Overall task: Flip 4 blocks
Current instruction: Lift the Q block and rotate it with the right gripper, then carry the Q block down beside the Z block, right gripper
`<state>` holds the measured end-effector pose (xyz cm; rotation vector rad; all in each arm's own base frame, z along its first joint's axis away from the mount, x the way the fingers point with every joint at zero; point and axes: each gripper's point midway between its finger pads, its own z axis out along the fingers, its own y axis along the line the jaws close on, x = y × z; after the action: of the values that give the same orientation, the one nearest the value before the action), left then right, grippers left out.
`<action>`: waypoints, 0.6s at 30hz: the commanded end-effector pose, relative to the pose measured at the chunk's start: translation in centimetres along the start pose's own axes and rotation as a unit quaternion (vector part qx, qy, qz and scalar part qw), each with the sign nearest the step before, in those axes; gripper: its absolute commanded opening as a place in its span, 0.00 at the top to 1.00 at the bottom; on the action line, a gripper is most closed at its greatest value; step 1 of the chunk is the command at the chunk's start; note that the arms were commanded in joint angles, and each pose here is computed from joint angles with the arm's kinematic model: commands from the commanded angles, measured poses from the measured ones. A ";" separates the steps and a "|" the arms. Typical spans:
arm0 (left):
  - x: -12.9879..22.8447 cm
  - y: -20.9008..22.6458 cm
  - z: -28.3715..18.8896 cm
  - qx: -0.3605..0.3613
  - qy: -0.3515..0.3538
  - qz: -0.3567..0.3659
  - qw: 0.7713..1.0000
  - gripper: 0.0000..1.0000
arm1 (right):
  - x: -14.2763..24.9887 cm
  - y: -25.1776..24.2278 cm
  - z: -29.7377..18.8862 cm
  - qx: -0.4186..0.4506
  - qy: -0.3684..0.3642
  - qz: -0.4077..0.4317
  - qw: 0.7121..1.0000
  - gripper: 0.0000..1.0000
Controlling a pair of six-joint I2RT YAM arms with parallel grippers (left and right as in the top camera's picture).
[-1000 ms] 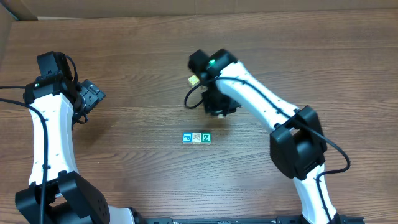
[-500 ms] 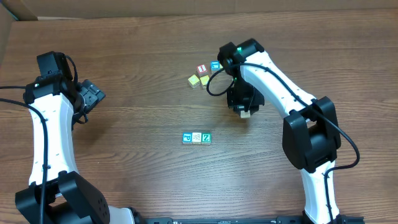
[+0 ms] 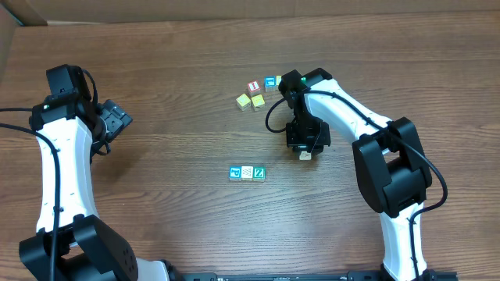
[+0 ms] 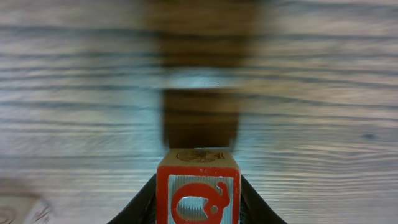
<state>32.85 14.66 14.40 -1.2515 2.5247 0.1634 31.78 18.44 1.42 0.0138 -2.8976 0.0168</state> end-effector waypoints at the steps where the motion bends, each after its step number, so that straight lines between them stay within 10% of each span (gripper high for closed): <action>1: -0.5 0.0 -0.4 0.001 -0.009 -0.004 1.000 0.00 | 1.3 2.2 -0.6 -0.055 0.016 -0.027 0.998 0.86; 18: -0.5 0.0 -0.4 0.001 -0.009 -0.004 1.000 0.00 | 3.0 2.4 -0.6 -0.057 0.049 -0.033 0.997 0.73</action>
<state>32.85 14.66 14.40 -1.2515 2.5247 0.1634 29.03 20.70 1.97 0.0755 -2.7822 -0.1283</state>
